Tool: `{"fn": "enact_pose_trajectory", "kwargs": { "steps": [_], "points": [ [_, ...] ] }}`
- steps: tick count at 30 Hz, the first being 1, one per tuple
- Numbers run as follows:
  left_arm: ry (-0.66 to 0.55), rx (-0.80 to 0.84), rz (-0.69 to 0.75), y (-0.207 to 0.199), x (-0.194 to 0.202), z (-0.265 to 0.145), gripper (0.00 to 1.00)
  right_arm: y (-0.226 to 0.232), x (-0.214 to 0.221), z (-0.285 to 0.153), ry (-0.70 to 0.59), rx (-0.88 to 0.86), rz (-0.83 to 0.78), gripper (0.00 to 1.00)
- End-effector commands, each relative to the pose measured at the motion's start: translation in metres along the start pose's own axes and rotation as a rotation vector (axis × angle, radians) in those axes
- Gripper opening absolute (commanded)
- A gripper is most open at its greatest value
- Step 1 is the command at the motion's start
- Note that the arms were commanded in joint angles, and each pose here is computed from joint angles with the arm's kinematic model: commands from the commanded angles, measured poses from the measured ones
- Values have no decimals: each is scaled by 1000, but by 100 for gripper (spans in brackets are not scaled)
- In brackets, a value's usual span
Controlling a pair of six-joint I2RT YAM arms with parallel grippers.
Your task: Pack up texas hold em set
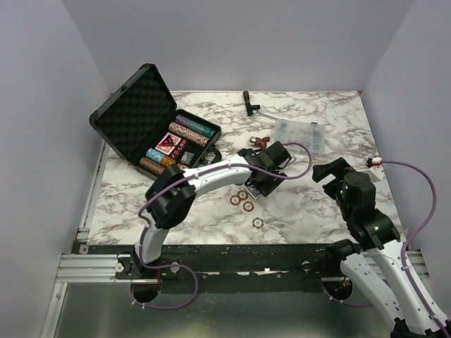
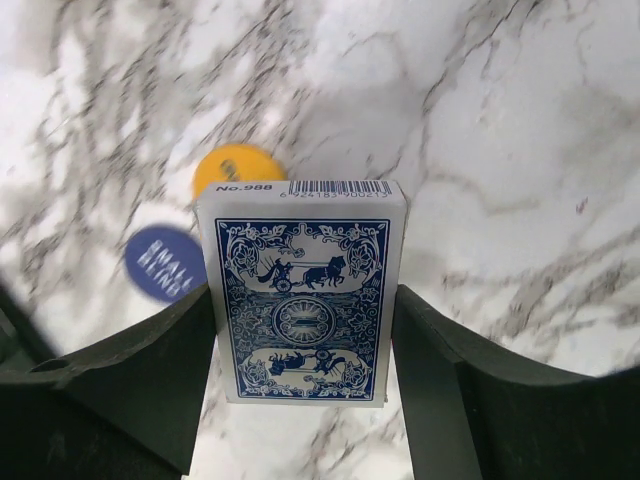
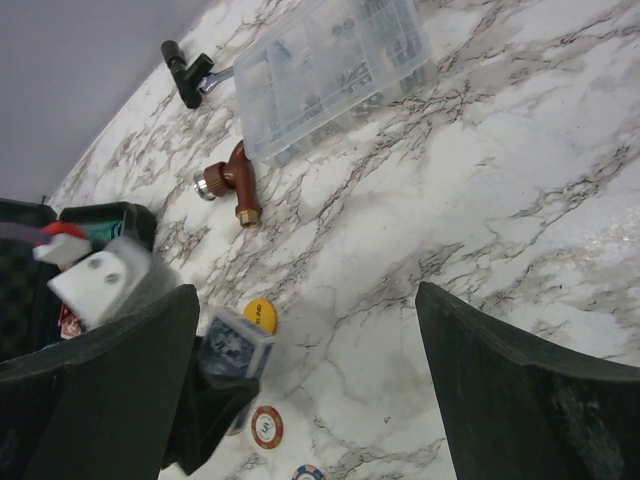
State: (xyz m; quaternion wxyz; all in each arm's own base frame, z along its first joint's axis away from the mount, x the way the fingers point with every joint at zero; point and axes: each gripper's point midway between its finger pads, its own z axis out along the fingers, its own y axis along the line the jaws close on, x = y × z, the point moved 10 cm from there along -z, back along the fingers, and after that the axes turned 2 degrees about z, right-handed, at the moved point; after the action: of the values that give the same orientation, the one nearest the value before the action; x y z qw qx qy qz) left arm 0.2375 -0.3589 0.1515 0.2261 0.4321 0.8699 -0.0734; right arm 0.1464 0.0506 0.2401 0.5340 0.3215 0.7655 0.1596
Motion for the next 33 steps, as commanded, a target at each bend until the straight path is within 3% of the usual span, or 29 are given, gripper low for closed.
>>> {"fn": "enact_pose_trajectory", "kwargs": {
  "steps": [1,11,14,23,33],
  "points": [
    [-114,-100,-44,43,6,-66,39,-3,3,2,-2,5,-16,92],
    [-72,-370,-317,179,72,-118,39,1,6,9,21,-24,-54,92],
    [-54,-411,-298,207,81,-117,39,2,9,12,47,-31,-65,92],
    [56,-398,-291,249,89,-80,39,7,9,15,74,-40,-82,92],
    [24,-339,-298,269,70,-57,39,10,18,25,121,-43,-73,92]
  ]
}}
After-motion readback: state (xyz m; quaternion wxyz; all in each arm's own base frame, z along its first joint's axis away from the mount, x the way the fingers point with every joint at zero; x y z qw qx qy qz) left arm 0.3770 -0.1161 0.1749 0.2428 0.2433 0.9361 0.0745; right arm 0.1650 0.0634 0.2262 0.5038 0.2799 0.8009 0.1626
